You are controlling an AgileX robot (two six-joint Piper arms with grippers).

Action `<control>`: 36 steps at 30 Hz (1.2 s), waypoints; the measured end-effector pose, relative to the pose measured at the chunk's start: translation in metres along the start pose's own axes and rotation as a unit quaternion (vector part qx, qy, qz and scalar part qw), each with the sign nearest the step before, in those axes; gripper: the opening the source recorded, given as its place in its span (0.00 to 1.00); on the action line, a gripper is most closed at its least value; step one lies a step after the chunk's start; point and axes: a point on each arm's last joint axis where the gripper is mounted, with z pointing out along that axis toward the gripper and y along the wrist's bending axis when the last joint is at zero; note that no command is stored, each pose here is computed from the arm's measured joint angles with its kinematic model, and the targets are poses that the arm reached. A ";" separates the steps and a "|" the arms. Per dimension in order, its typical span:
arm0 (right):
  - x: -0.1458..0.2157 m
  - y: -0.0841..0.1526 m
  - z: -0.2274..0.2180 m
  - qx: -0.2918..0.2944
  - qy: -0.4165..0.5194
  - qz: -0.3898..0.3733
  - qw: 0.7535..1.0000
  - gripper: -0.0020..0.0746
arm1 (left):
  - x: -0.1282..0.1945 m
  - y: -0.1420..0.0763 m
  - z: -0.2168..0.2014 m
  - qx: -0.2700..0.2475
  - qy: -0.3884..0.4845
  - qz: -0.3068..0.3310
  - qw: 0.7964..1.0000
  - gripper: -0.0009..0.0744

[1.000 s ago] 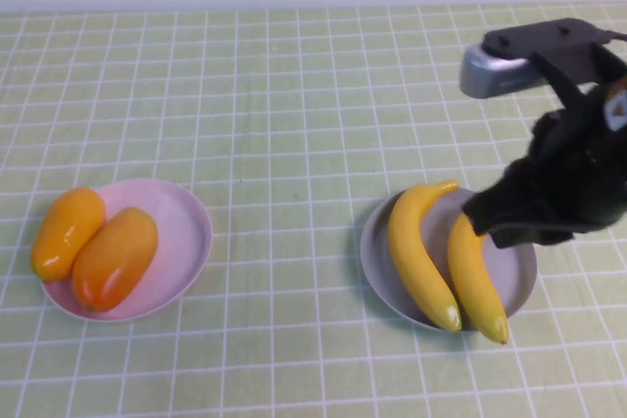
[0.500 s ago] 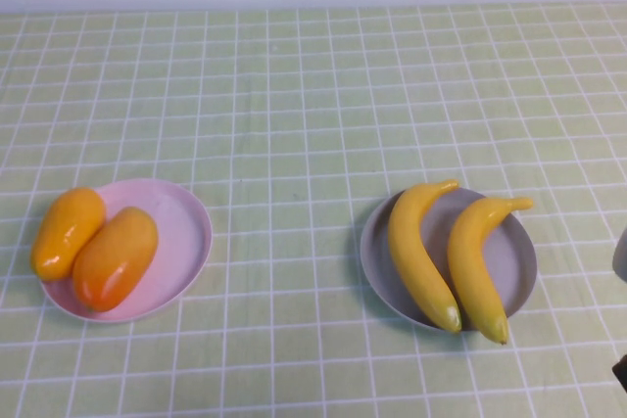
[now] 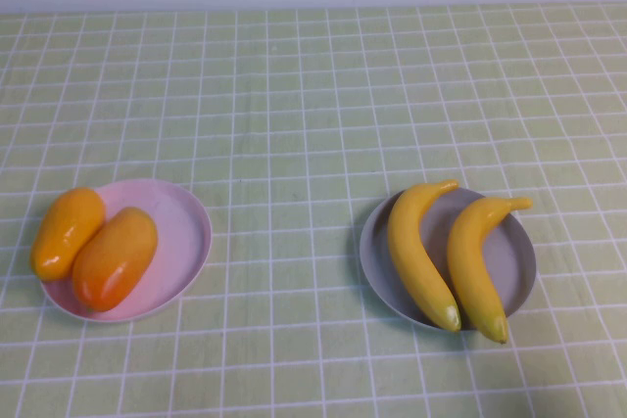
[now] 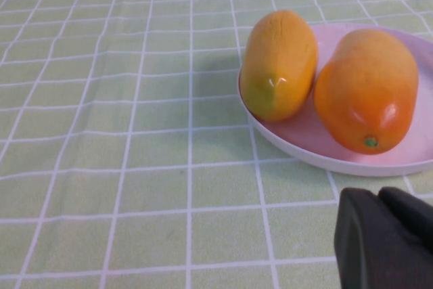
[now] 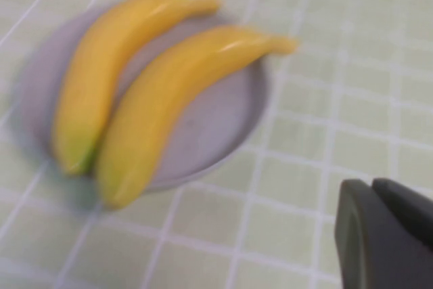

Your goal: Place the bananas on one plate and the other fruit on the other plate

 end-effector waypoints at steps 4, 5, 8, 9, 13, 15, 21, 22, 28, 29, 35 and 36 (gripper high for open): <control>0.033 -0.007 -0.011 0.054 -0.098 0.017 0.994 0.01 | 0.000 0.000 0.000 0.000 0.000 0.000 1.000 0.01; 0.035 -0.008 -0.014 0.063 -0.108 0.022 0.992 0.01 | 0.000 0.000 0.000 0.000 0.000 0.000 1.000 0.01; 0.038 -0.010 -0.021 0.080 -0.124 0.030 0.989 0.01 | 0.000 0.000 0.000 0.000 0.000 0.000 1.000 0.01; 0.038 -0.010 -0.024 0.085 -0.132 0.030 0.987 0.01 | 0.000 0.000 0.000 0.000 0.000 0.000 1.000 0.01; 0.039 -0.010 -0.032 0.095 -0.159 0.032 0.982 0.01 | 0.000 0.000 0.000 0.000 0.000 0.000 1.000 0.01; 0.043 -0.009 -0.034 0.095 -0.152 0.040 0.983 0.01 | 0.000 0.000 0.000 0.000 0.000 0.000 1.000 0.01; 0.057 -0.006 -0.036 0.088 -0.104 0.052 0.989 0.01 | 0.000 0.000 0.000 0.000 0.000 0.000 1.000 0.01; 0.058 -0.006 -0.036 0.087 -0.097 0.052 0.990 0.01 | 0.000 0.000 0.000 0.000 0.000 0.000 1.000 0.01; 0.059 -0.006 -0.036 0.086 -0.090 0.055 0.991 0.01 | 0.000 0.000 0.000 0.000 0.000 0.000 1.000 0.01; 0.059 -0.006 -0.036 0.086 -0.091 0.055 0.991 0.01 | 0.000 0.000 0.000 0.000 0.000 0.000 1.000 0.01; 0.059 -0.006 -0.036 0.085 -0.091 0.057 0.991 0.01 | 0.000 0.000 0.000 0.000 0.000 0.000 1.000 0.01; 0.059 -0.006 -0.036 0.085 -0.091 0.057 0.991 0.01 | 0.000 0.000 0.000 0.000 0.000 0.000 1.000 0.01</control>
